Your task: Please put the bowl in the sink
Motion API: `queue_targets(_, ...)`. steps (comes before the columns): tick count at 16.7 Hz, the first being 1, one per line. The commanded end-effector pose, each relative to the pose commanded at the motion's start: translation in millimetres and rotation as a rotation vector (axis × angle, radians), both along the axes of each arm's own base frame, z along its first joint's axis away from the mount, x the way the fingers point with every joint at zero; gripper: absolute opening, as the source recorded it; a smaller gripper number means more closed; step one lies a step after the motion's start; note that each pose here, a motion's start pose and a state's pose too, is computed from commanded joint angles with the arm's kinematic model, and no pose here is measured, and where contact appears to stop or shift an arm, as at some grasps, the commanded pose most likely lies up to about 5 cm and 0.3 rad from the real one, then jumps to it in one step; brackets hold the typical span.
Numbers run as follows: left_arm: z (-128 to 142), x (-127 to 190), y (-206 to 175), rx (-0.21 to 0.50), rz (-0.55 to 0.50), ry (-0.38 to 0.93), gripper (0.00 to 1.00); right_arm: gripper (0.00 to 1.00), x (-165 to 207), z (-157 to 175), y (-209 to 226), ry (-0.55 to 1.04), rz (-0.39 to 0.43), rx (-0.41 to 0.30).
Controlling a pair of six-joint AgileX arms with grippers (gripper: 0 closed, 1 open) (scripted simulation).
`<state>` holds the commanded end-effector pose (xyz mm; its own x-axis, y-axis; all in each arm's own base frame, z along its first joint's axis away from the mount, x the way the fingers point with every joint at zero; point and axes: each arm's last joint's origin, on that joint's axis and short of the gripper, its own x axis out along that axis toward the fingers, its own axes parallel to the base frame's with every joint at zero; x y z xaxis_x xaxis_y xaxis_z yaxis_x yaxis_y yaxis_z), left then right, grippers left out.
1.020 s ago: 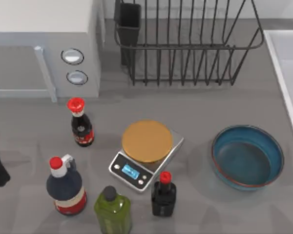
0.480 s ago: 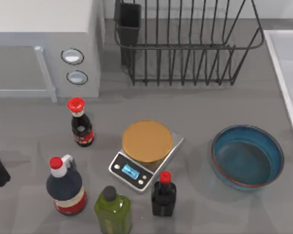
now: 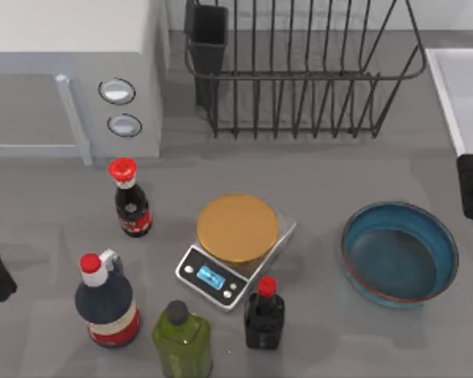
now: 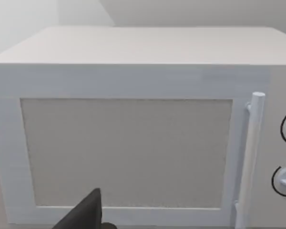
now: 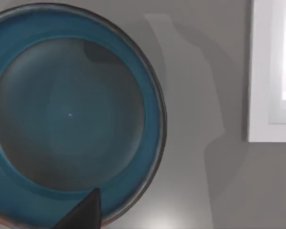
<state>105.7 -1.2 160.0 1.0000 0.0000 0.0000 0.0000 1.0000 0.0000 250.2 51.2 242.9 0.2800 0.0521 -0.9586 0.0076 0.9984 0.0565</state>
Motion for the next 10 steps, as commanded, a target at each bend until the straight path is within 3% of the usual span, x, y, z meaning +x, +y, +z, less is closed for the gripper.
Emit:
queue_targets(5, 0.0, 0.0, 0.0, 0.000, 0.000, 0.000, 1.00, 1.00, 44.5, -10.2, 24.3, 0.236, 0.004, -0.043)
queue_targets(10, 0.0, 0.0, 0.0, 0.000, 0.000, 0.000, 1.00, 1.00, 54.5, -13.9, 30.5, 0.284, 0.006, -0.054)
